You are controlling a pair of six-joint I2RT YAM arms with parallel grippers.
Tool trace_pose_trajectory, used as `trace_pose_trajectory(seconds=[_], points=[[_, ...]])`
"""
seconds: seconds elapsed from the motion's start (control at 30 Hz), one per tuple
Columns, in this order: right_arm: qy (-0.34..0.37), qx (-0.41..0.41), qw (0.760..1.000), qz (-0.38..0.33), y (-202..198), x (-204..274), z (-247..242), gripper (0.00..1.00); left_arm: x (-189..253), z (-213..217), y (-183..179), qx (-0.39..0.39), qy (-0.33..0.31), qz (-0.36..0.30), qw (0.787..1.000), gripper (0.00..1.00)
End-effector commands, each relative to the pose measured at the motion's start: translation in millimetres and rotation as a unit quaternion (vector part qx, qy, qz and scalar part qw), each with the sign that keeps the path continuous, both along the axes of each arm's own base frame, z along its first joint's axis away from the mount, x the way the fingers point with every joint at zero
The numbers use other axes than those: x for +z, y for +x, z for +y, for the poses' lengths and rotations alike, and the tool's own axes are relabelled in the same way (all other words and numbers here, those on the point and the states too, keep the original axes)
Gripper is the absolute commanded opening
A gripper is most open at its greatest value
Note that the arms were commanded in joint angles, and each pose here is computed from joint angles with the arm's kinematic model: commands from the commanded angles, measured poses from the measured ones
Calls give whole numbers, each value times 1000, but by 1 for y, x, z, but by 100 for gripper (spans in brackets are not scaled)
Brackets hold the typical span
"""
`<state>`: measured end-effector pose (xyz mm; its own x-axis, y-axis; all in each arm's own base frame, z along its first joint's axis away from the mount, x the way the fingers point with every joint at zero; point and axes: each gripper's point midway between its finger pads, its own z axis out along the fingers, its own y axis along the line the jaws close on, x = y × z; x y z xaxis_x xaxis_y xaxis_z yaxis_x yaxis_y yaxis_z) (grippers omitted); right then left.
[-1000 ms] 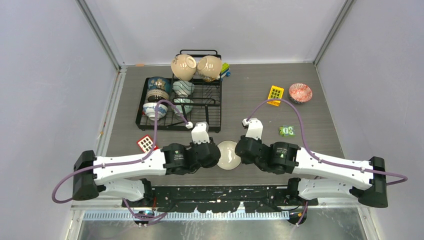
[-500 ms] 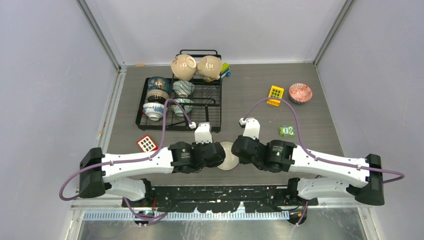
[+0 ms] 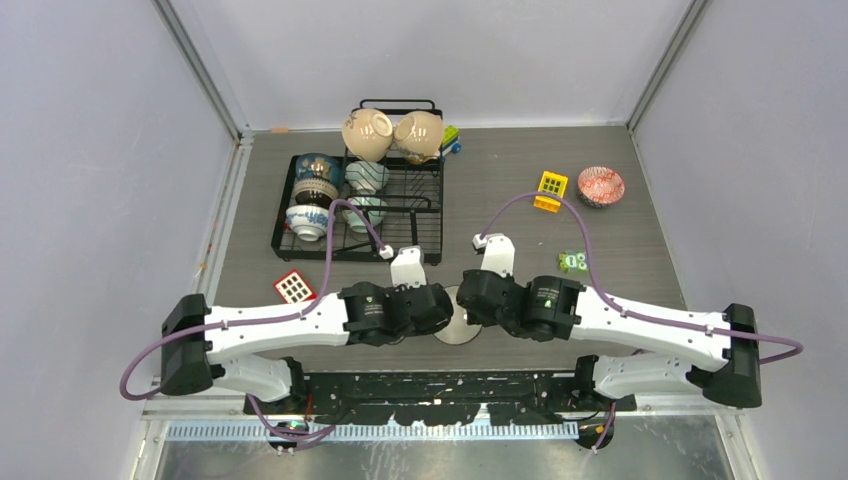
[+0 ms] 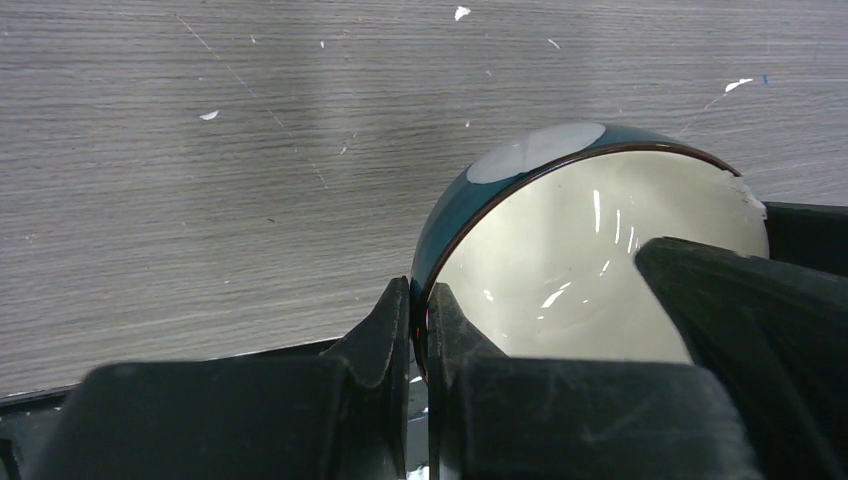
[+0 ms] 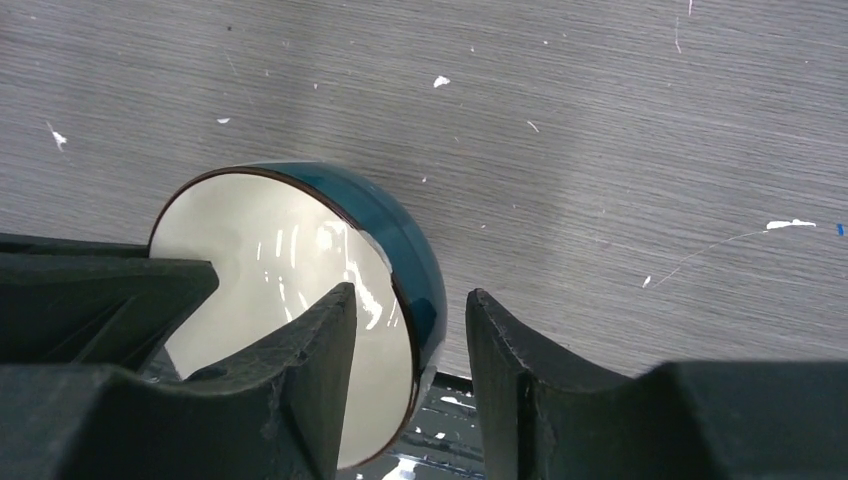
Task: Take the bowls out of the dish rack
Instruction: Pick up the bowl from the dish rack.
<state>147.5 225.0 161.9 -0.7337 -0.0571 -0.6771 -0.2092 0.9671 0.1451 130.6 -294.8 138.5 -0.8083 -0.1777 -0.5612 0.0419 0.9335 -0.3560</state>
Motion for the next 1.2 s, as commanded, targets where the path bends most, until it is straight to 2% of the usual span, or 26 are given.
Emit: trace_pose_trajectory(seconds=[0.0,0.17,0.37,0.57,0.8,1.0,1.1,1.17], points=[[-12,-7,1000,-13,8,6,2,48,39,-21,9,33,-66,-10,997,0],[-30,-5,999,-14,9,3,1,45,38,-8,10,63,-39,-1,997,0],[-30,-3,999,-17,10,4,3,53,32,2,9,93,-15,12,995,0],[-18,-2,999,-28,13,11,5,52,31,6,8,105,-8,17,994,0],[-7,14,1000,-20,12,6,18,41,29,3,6,103,-11,25,994,0],[-12,18,1000,-16,12,0,22,27,30,1,6,101,-20,25,994,0],[-13,19,1000,-12,11,-4,22,18,33,-1,6,97,-30,23,995,0],[-13,18,1000,-12,11,-4,21,6,35,-3,6,93,-38,23,995,0]])
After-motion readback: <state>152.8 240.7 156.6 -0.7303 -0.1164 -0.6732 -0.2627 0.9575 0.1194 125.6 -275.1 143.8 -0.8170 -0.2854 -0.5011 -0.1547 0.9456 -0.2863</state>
